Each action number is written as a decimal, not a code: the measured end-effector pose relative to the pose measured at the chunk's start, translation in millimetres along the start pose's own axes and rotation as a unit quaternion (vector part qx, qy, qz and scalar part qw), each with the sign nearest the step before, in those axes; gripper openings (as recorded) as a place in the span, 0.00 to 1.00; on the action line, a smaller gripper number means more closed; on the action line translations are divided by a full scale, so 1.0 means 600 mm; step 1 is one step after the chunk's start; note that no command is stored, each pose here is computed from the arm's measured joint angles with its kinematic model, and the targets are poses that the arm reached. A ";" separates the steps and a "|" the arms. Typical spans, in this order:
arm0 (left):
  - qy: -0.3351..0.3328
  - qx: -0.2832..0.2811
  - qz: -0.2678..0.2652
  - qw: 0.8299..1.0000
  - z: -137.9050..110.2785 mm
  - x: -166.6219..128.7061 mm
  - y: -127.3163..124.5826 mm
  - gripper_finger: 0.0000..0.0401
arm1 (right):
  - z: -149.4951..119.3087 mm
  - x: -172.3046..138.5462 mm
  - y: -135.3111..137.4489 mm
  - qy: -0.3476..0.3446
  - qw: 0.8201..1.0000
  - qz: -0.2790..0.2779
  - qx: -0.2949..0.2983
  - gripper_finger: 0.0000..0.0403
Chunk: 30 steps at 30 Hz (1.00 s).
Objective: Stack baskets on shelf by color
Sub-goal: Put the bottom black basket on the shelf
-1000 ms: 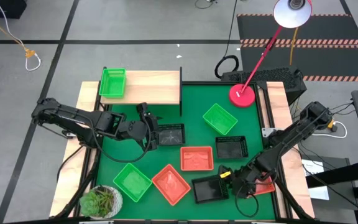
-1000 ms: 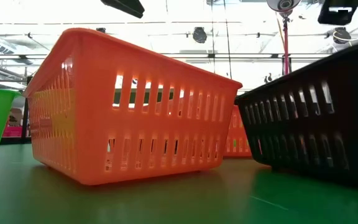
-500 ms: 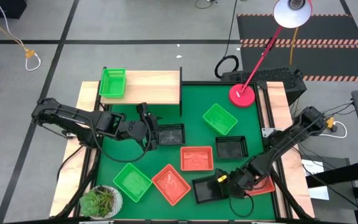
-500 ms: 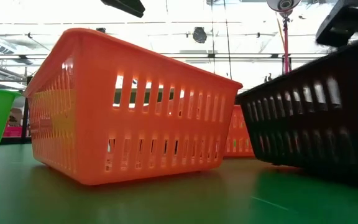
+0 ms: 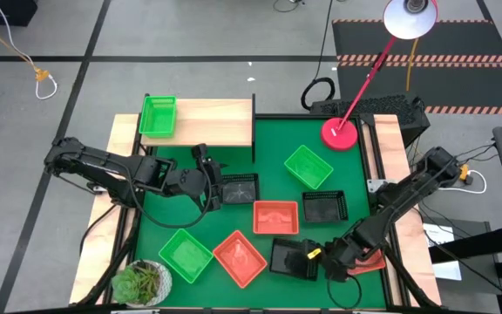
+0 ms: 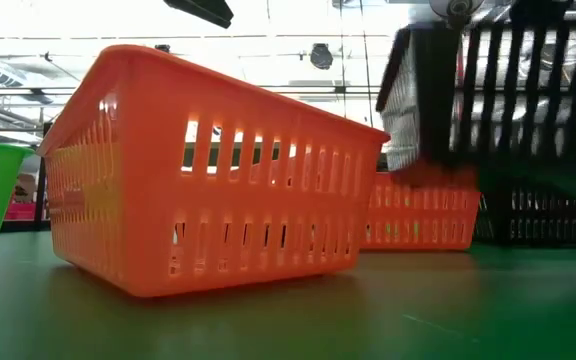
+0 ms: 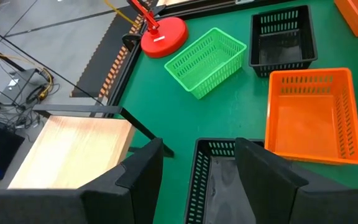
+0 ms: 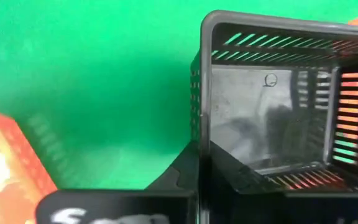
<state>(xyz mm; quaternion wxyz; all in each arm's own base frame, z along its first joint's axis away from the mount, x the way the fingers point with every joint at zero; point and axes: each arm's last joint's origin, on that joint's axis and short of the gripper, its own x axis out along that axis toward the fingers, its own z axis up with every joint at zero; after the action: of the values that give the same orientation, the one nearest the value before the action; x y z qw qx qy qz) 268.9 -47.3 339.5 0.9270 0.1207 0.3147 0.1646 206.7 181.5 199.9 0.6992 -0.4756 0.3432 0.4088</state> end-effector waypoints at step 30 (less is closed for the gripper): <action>-0.199 0.064 0.035 0.977 0.055 -0.084 -0.073 0.50 | -0.087 -0.151 -0.254 0.021 0.750 -0.407 0.521 0.01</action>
<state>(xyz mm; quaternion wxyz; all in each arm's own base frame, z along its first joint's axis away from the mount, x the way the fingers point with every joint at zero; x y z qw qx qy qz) 261.9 -110.4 378.2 0.9551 0.2208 0.1294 0.1496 299.9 77.5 320.7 0.9313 -0.1407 0.2914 -0.1673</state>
